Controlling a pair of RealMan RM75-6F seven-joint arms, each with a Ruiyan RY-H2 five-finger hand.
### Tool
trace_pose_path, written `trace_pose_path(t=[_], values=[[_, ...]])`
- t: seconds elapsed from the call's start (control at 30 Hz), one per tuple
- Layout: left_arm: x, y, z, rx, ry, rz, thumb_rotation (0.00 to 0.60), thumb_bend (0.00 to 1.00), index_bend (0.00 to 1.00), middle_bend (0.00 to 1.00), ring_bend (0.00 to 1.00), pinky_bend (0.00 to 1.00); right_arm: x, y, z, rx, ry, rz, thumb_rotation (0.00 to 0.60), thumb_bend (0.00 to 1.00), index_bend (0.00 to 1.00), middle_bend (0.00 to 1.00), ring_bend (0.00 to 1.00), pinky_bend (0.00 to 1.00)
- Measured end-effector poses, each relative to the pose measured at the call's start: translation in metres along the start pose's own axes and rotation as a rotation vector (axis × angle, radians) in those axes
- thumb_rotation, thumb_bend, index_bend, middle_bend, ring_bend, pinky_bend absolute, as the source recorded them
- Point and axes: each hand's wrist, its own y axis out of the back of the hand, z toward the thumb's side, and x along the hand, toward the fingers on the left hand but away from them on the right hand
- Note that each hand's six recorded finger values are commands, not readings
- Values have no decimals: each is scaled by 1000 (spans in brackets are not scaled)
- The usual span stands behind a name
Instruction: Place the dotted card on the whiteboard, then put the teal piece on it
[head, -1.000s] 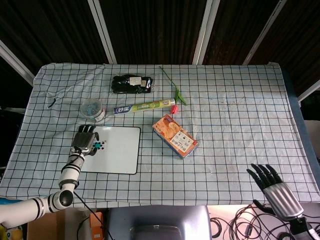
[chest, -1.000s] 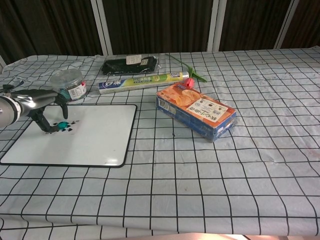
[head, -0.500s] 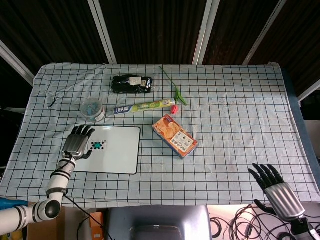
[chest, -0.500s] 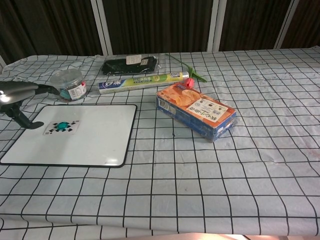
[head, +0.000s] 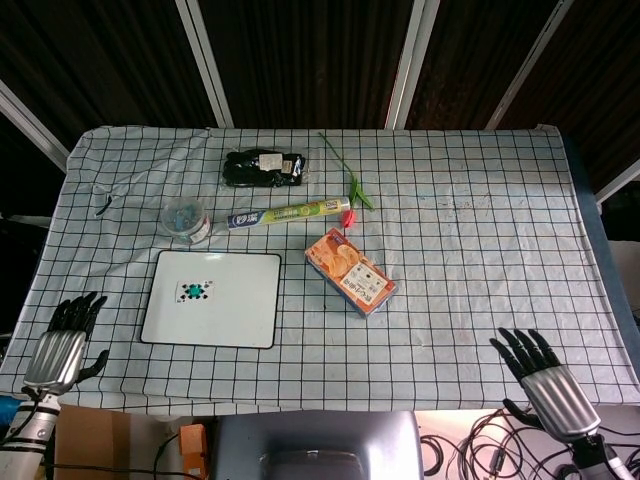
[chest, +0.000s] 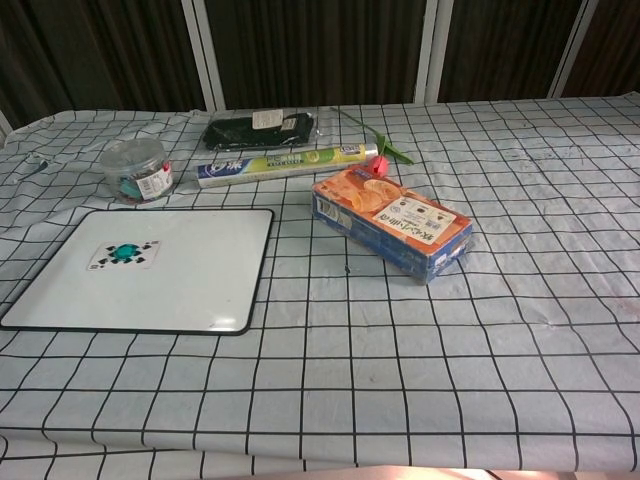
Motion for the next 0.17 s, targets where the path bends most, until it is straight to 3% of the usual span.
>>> trace_pose_path(t=[0.17], values=[[-4, -5, -1, 5, -14, -17, 600, 346, 0, 0, 0, 0, -2, -2, 2, 7, 2, 8, 600, 170, 0, 0, 0, 0]])
